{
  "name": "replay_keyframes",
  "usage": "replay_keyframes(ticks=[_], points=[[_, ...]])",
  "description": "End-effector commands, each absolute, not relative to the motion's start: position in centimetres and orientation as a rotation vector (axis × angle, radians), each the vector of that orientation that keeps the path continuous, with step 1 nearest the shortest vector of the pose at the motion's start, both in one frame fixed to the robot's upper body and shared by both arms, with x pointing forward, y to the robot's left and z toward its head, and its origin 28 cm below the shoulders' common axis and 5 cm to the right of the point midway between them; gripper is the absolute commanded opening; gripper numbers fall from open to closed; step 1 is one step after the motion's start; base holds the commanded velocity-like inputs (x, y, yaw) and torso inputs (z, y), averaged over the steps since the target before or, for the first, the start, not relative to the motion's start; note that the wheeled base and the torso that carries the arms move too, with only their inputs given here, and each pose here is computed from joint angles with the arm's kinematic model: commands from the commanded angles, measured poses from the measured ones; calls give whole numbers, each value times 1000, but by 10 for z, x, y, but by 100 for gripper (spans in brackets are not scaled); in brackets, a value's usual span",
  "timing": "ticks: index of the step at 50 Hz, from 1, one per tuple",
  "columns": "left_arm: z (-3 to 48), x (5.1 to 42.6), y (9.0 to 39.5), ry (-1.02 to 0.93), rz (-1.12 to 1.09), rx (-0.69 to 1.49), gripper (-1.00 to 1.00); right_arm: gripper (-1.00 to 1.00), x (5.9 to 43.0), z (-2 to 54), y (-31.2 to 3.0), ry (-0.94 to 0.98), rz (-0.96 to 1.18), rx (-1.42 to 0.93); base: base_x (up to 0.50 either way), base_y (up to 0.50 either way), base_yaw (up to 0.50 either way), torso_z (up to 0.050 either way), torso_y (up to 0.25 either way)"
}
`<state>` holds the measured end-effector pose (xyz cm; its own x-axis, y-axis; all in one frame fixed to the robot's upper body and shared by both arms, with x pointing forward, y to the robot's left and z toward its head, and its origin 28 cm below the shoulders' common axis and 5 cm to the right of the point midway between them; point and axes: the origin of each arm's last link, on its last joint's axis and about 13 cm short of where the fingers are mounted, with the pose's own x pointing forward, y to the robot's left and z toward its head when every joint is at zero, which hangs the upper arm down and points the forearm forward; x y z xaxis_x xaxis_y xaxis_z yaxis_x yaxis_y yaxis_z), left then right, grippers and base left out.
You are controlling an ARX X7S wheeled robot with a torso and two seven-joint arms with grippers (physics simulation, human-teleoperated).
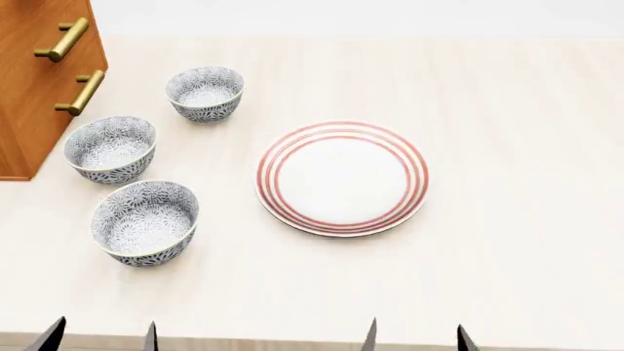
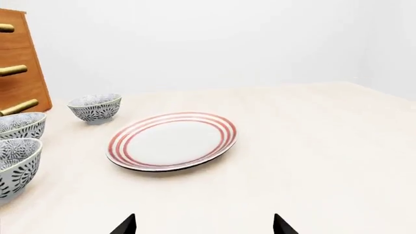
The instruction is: Put the bowl at the front on the plate.
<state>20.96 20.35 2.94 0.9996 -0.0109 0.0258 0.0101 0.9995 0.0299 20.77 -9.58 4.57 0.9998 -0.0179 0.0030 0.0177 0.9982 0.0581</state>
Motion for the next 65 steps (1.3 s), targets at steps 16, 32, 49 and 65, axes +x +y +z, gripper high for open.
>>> replay_keyframes(ticks=[16, 32, 49, 65], points=[[122, 209, 196, -139, -67, 84, 100, 100, 195, 149, -108, -62, -17, -90, 0, 0, 0, 0, 0], [179, 220, 192, -186, -82, 54, 100, 100, 190, 205, -119, -94, -24, -209, 0, 0, 0, 0, 0], [245, 222, 192, -260, -100, 89, 100, 100, 189, 255, -123, -116, -43, -264, 0, 0, 0, 0, 0], [302, 224, 187, -334, -115, 100, 100, 100, 189, 300, -123, -154, -41, -312, 0, 0, 0, 0, 0]])
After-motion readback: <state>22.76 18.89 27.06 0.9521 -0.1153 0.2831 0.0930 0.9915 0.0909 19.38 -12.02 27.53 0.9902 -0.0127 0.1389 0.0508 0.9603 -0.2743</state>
